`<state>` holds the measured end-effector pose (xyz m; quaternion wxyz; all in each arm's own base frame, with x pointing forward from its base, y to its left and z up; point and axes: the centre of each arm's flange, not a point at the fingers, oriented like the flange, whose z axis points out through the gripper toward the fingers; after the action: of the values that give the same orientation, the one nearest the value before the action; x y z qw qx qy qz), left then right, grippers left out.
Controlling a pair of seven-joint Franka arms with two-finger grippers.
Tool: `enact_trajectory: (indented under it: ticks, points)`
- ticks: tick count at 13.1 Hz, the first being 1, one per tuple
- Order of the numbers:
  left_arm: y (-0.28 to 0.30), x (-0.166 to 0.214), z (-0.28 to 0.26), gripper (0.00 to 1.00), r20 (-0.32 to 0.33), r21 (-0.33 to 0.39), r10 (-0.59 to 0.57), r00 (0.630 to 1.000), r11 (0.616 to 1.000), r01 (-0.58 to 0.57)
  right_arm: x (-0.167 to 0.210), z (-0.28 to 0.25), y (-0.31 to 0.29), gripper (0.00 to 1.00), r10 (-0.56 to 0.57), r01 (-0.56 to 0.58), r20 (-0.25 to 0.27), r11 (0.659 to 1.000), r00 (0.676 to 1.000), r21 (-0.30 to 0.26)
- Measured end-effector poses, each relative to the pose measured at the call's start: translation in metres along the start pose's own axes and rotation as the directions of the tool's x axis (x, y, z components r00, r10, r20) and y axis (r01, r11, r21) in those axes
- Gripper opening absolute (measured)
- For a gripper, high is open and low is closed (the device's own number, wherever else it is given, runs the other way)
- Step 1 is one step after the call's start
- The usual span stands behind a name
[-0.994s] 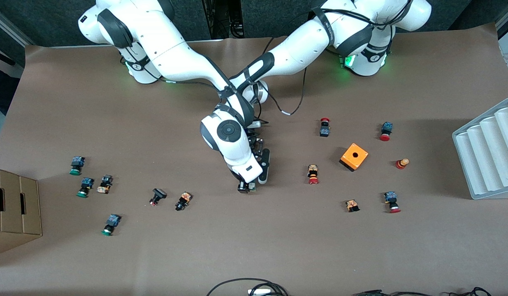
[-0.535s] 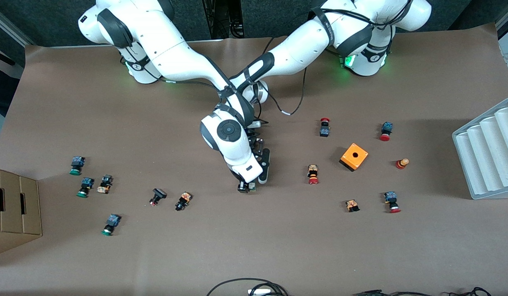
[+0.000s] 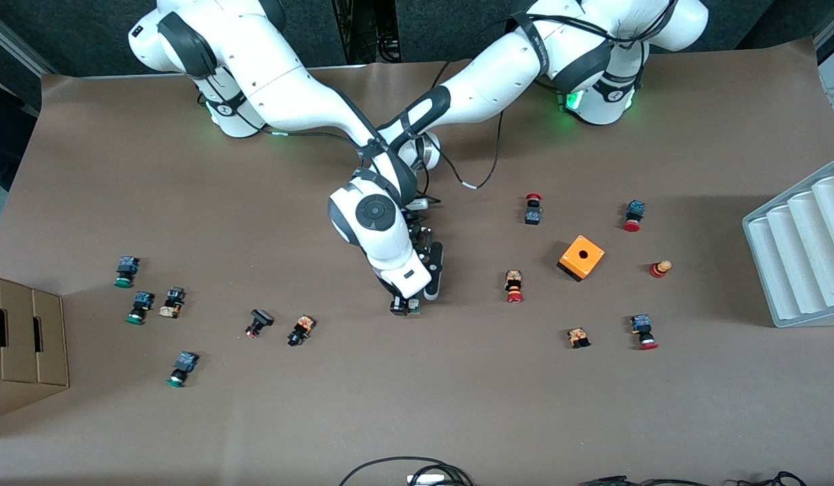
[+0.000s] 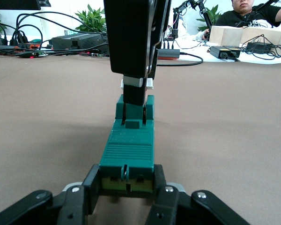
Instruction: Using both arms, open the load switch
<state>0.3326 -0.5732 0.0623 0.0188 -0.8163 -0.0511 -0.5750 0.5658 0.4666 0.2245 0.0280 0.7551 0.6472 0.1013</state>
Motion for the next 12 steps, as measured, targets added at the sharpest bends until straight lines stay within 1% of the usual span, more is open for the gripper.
enact_trajectory:
  ticks: [12]
  points:
    - [0.0000,0.0000,0.0000,0.49,0.000,0.000,0.000,1.000,1.000,0.000,-0.0010,-0.0100,-0.0058,0.59,-0.002,0.002,-0.004,1.000,1.000,0.010]
